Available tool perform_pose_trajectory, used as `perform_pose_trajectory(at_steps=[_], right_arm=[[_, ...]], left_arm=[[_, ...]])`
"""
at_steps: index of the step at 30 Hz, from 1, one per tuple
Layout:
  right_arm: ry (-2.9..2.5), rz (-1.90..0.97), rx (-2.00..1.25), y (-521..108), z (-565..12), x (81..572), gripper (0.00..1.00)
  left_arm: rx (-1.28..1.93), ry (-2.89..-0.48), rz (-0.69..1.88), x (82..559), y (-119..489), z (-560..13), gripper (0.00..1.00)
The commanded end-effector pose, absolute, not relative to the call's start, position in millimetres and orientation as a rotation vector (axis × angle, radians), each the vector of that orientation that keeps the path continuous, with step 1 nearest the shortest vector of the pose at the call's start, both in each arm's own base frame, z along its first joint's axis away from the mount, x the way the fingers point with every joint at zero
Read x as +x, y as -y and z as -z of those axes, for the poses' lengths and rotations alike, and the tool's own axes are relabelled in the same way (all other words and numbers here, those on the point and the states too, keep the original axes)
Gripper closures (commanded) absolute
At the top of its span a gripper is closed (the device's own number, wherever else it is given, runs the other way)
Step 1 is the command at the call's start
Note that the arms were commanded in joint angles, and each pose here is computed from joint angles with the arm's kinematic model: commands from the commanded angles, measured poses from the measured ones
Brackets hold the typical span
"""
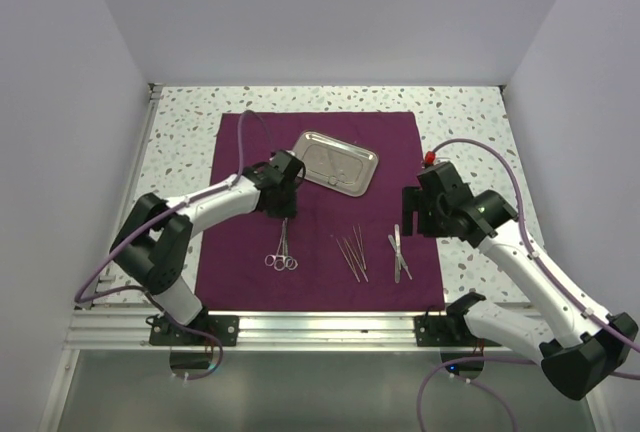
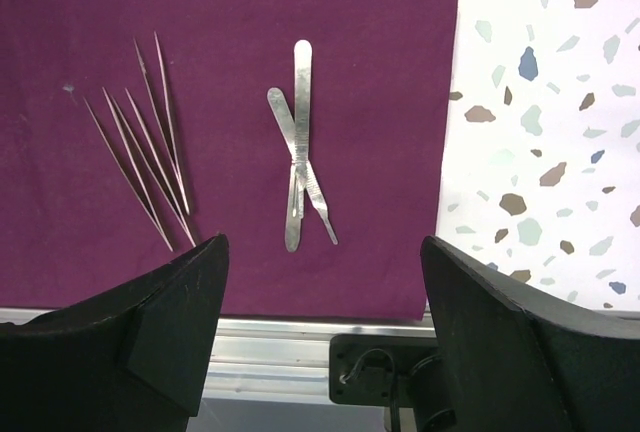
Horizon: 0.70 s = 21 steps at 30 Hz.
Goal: Open and lay out the surgical kit
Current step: Place the medical item in the surgical kit, then pick up the medical item from the container.
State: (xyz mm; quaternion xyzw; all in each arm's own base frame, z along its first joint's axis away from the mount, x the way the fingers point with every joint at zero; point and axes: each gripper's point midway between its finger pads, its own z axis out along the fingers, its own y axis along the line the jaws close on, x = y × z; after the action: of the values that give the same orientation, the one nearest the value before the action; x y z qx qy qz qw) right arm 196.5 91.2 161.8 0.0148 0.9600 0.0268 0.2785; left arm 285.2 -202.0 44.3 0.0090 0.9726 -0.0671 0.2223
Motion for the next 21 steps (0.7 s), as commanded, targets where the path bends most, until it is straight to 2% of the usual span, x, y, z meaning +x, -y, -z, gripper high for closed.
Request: perform_pose_trajectory(at_steps=[1, 3, 11, 12, 17, 21], right_arm=[[-2.534, -0.116, 0.028, -93.4, -173.0, 197.9, 0.19], [-2.528, -0.119, 0.037, -92.4, -175.6, 196.7, 0.19], [-2.512, -0.084, 0.072, -82.3, -187.2, 191.2, 0.19], [-2.511, -0.078, 0.074, -81.1, -188.0, 190.6, 0.19], [-2.512, -0.024, 0.092, -71.7, -193.1, 187.4, 0.19], [-2.510, 0.015, 0.101, -66.2, -196.4, 187.5, 0.18]], left_arm=[[-0.016, -2.588, 0.210, 318.9, 222.7, -69.2, 0.61], [0.002, -2.563, 0.196, 335.9, 230.7, -79.2, 0.55], [0.064, -2.458, 0.194, 422.4, 283.4, -113.7, 0.56], [0.080, -2.486, 0.164, 429.1, 287.3, -94.9, 0.56], [0.091, -2.477, 0.151, 467.1, 310.9, -85.5, 0.58], [0.107, -2.521, 0.119, 476.9, 318.6, -53.4, 0.58]])
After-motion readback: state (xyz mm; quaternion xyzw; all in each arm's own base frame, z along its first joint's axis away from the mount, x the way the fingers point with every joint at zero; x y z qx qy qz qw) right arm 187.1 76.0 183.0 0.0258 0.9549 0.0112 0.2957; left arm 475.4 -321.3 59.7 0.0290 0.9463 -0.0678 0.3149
